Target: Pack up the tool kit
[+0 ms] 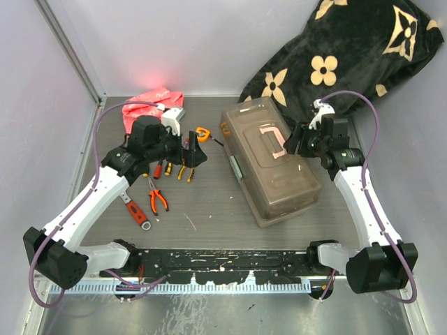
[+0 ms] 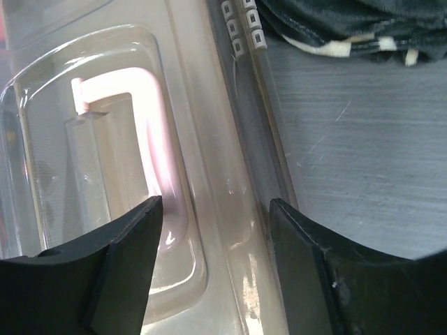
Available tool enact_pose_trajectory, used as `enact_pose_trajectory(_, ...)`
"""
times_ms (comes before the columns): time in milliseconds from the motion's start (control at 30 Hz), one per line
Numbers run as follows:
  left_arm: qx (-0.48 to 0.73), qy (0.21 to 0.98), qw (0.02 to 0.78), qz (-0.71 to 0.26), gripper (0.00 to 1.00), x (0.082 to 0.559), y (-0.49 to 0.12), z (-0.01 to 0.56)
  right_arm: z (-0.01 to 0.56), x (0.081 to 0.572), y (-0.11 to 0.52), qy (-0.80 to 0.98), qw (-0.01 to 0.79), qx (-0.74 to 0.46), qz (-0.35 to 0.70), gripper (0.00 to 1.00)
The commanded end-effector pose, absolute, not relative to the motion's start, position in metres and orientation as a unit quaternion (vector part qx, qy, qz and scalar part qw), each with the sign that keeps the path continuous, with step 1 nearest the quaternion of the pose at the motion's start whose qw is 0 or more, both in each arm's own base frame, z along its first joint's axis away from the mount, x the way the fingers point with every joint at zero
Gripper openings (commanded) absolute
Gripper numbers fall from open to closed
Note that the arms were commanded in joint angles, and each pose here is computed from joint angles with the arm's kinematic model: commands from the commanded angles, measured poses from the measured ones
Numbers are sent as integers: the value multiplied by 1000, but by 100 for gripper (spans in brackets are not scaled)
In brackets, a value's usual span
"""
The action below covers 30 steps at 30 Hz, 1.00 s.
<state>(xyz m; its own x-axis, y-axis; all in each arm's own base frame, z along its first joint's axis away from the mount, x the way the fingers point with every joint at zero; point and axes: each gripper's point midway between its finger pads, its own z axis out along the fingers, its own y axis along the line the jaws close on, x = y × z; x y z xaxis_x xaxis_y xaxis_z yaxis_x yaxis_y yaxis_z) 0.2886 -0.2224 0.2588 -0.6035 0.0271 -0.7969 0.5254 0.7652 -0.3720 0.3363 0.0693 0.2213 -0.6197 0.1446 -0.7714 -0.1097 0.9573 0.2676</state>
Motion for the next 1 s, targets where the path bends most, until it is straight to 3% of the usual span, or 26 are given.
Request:
enact_pose_trajectory(0, 156, 841, 416, -308, 98, 289, -222, 259, 176, 284, 74, 926, 337, 67, 156, 58)
enact_pose_trajectory(333, 117, 843, 387, -354, 98, 279, -228, 213, 182, 259, 81, 920, 353, 72, 158, 57)
enact_pose_trajectory(533, 118, 832, 395, -371, 98, 278, -229, 221, 302, 273, 80, 853, 489, 48, 177, 70)
enact_pose_trajectory(667, 117, 830, 393, -379, 98, 279, -230, 219, 355, 278, 92, 827, 524, 16, 203, 74)
enact_pose_trajectory(967, 94, 832, 389, -385, 98, 290, -227, 218, 310, 295, 177, 867, 459, -81, 176, 80)
